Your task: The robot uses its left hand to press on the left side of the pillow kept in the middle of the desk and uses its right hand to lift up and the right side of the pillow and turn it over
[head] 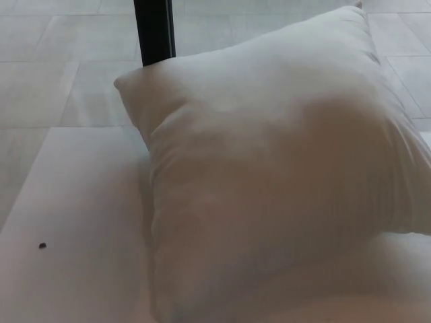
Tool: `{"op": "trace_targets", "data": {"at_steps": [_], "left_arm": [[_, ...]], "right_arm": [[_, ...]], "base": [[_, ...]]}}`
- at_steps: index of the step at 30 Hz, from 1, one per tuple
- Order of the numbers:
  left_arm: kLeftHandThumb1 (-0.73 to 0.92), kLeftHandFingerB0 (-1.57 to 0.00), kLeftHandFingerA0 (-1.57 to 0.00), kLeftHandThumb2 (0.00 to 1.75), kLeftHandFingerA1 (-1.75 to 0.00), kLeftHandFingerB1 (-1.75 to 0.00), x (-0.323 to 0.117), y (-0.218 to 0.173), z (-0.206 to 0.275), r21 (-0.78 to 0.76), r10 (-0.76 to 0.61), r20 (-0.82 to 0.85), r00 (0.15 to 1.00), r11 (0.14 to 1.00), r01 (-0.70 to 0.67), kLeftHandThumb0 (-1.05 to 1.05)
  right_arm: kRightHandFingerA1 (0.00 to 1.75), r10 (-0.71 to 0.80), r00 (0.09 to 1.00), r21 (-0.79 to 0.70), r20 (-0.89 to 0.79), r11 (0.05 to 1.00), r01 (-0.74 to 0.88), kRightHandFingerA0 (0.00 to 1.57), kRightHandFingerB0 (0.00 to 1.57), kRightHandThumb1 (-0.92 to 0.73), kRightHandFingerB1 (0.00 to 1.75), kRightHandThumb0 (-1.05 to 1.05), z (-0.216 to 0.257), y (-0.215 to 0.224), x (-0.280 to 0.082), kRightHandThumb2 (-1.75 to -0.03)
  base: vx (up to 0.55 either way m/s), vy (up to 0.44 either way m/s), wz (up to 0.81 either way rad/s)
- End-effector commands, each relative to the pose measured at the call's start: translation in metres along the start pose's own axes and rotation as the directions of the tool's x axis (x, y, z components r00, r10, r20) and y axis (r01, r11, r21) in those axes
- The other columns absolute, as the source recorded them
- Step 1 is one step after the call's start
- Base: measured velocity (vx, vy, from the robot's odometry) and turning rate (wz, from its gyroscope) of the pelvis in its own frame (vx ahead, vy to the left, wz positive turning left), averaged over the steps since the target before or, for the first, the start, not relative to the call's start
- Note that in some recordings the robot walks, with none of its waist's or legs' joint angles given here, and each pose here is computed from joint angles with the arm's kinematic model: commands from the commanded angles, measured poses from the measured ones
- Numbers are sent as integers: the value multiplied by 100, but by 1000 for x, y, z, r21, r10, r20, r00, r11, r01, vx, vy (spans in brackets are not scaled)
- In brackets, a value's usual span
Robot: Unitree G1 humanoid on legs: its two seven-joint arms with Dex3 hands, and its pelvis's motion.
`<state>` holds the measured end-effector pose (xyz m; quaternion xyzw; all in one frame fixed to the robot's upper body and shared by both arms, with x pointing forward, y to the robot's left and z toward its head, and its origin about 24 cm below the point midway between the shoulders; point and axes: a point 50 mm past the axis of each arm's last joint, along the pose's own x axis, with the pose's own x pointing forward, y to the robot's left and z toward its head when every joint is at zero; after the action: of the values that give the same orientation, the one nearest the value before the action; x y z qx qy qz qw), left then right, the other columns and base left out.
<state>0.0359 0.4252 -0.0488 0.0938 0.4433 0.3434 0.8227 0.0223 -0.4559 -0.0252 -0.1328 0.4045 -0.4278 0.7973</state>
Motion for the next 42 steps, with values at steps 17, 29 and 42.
{"op": "trace_targets", "data": {"at_steps": [17,29,42], "left_arm": [[53,-22,-34,81,-53,-44,-84,-53,294,-417,-60,778,625,694,586,-60],[75,-9,-9,63,-42,-22,-135,-144,314,-33,-476,784,398,609,792,-76],[63,-3,0,108,-46,-10,-137,-214,282,147,-760,521,389,529,836,-92]], "right_arm": [[65,-31,733,576,680,640,-508,70,33,-47,58,-105,290,-4,-41,-94],[37,368,475,89,800,709,-700,30,21,-81,28,-84,355,95,-123,-64],[50,609,424,-97,671,639,-763,14,4,-71,36,-94,332,172,-131,-112]], "base": [[0,0,0],[0,0,0],[0,0,0]]}}
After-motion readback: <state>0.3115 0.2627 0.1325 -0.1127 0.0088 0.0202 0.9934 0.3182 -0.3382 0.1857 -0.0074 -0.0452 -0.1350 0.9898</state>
